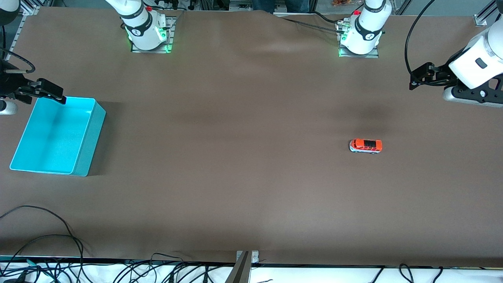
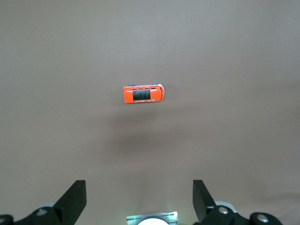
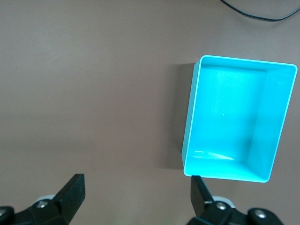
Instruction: Wind up bus and store in blue box
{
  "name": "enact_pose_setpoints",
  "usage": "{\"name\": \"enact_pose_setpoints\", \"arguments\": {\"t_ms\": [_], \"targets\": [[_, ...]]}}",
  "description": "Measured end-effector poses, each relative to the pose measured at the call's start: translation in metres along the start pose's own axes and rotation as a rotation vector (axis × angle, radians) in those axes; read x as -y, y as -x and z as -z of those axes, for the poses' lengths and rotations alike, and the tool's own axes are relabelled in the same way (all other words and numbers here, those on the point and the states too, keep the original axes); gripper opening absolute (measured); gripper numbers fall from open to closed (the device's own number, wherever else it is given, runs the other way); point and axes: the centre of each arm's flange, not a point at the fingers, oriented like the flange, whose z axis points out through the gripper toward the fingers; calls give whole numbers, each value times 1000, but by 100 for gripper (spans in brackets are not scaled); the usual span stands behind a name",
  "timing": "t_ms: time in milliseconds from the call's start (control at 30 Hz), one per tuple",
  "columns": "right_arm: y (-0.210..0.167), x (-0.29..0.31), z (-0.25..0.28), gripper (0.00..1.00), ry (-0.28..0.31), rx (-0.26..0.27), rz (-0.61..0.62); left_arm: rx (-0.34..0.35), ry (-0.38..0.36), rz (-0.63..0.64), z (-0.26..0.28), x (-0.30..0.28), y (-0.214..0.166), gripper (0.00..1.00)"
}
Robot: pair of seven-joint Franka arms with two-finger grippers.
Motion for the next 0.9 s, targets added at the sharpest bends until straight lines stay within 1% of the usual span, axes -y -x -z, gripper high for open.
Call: {"name": "enact_pose_setpoints", "arguments": {"t_ms": [600,900], "targets": [[1,7,3,100,1,-7,12,1,0,0,-1,0,0,100],[0,7,22,100,1,-52,10,2,0,0,-1,0,-1,100]]}}
